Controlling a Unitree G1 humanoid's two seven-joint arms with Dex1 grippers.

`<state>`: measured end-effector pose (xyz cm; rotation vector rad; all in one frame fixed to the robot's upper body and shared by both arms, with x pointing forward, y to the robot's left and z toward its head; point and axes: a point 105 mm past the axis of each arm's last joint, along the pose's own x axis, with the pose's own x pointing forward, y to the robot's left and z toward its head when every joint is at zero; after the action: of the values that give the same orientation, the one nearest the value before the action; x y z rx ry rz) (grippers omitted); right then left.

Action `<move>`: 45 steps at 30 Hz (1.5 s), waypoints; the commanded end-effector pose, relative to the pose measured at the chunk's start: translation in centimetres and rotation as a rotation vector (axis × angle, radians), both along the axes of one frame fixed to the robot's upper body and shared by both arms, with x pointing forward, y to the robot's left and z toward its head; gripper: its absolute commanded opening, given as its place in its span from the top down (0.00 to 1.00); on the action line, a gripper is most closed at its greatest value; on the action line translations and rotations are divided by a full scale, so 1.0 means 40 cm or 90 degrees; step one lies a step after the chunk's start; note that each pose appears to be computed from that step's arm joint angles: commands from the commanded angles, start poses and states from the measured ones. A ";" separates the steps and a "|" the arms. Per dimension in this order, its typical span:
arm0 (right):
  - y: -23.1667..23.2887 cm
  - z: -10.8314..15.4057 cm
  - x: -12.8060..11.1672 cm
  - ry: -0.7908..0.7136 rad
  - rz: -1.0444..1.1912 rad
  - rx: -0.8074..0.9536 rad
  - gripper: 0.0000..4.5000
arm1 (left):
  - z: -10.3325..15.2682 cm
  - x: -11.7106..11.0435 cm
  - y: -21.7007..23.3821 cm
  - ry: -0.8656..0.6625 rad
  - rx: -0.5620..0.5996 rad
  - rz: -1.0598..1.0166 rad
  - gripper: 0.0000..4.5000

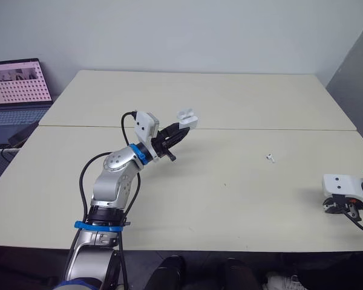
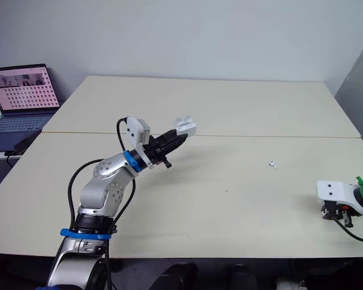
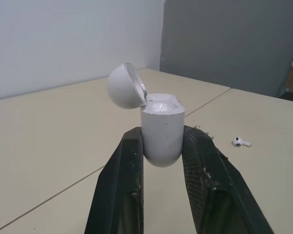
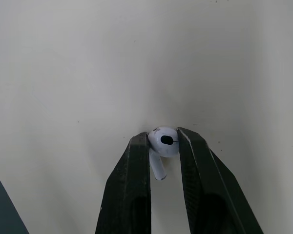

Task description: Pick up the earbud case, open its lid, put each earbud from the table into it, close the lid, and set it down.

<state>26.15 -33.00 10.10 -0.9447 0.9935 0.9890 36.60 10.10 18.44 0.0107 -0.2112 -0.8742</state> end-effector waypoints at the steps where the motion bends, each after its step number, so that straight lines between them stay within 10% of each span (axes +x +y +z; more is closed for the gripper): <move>1: 0.101 0.054 0.036 -0.043 0.028 0.128 0.90 | 0.030 -0.009 -0.013 -0.032 -0.012 -0.011 0.83; 9: 0.481 0.423 0.168 -0.334 -0.003 0.672 0.90 | 0.024 -0.021 -0.050 -0.031 -0.029 -0.032 0.83; 15: 0.620 0.516 0.138 -0.388 -0.040 0.873 0.90 | 0.035 -0.027 -0.087 -0.035 -0.051 -0.050 0.83; 45: 0.707 0.432 0.196 -0.497 -0.165 0.875 0.90 | 0.096 -0.003 -0.124 -0.096 -0.078 -0.034 0.83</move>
<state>34.31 -4.59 26.25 0.0249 -0.2467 0.7316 36.70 5.35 20.54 -0.0624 -0.3380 -0.9102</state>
